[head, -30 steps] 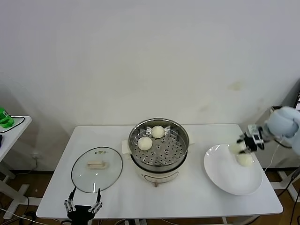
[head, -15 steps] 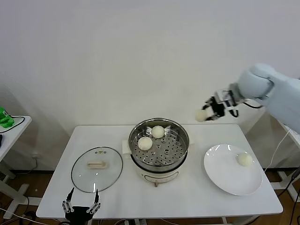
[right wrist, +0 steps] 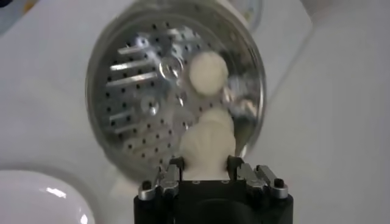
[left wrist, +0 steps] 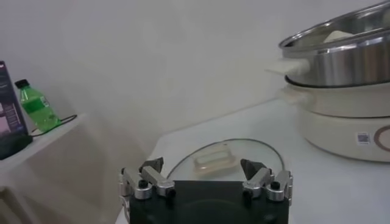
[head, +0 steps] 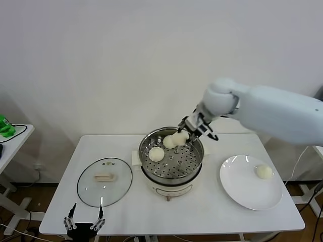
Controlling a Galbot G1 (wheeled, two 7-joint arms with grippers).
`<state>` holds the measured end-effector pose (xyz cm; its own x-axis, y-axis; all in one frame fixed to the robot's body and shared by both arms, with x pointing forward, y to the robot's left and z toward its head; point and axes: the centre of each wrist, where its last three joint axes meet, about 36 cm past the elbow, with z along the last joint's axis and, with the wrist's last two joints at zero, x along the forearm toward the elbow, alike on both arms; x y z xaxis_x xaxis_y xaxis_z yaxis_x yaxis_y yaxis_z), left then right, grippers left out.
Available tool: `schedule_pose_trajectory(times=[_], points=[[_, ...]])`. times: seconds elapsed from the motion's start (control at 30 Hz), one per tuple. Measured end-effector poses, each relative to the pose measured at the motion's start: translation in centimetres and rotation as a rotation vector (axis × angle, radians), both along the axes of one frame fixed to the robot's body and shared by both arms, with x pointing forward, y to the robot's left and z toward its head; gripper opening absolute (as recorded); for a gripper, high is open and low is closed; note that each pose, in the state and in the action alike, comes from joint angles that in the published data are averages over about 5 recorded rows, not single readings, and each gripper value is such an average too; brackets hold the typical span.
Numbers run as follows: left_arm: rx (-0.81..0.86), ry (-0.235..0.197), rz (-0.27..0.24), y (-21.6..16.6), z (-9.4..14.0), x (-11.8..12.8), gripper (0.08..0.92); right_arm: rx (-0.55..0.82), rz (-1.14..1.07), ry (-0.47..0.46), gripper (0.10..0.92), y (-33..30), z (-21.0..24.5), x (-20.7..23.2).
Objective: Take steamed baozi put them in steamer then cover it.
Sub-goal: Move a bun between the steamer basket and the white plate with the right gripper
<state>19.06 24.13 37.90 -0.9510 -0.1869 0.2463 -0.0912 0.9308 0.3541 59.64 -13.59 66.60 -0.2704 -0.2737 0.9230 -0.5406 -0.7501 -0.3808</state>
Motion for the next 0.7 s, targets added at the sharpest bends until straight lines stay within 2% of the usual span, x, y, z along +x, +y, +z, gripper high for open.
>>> schedule_pose_trajectory(times=[0.3, 0.7], points=[[-0.007, 0.005, 0.013, -0.1, -0.4, -0.1, 0.823, -0.056, 0.167, 0.012, 0.469, 1.3, -3.4, -1.2], [-0.015, 0.004, 0.019, -0.3, -0.6, 0.1, 0.823, -0.094, 0.356, -0.018, 0.476, 2.6, -5.6, -1.4]])
